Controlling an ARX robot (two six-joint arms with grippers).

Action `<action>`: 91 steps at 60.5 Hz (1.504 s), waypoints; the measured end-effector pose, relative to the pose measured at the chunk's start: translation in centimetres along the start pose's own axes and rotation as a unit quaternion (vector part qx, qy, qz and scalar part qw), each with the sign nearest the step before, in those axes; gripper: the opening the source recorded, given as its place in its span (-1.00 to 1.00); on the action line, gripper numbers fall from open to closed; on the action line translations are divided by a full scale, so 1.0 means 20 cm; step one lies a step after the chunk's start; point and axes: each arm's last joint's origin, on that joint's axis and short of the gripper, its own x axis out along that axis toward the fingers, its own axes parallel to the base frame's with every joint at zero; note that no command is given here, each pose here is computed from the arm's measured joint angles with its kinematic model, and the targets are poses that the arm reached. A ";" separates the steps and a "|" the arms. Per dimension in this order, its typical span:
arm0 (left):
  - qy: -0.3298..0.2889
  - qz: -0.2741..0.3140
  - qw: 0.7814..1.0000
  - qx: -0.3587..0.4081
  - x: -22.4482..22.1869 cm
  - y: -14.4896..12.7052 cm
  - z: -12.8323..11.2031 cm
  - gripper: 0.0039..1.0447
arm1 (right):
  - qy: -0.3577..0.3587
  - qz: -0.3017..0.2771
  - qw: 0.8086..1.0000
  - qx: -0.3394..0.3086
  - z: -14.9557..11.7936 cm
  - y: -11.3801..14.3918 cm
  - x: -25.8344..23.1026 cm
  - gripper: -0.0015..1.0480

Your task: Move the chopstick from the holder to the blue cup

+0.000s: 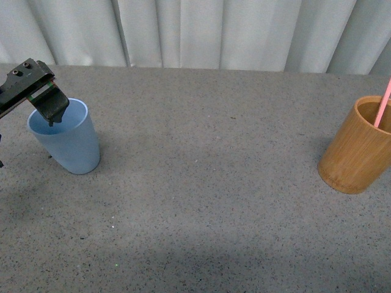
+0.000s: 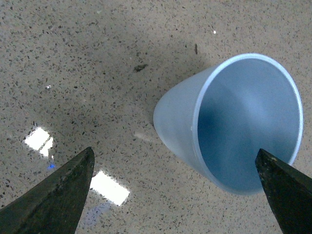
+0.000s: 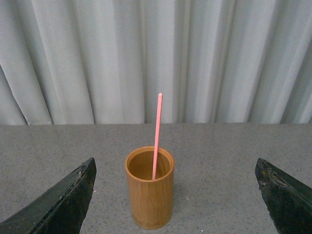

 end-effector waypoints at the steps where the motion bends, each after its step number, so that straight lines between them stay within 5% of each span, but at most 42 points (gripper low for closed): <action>1: 0.000 0.001 1.000 0.000 0.00 0.00 0.00 0.88 | 0.000 0.000 1.000 0.000 0.00 0.00 0.00 0.82; 64: 0.015 0.019 1.000 0.000 0.09 0.04 -0.02 0.88 | 0.000 0.000 1.000 0.000 0.00 0.00 0.00 0.82; 91: 0.005 -0.007 1.000 0.009 0.08 -0.01 -0.02 -0.45 | 0.000 0.000 1.000 0.000 0.00 0.00 0.00 0.82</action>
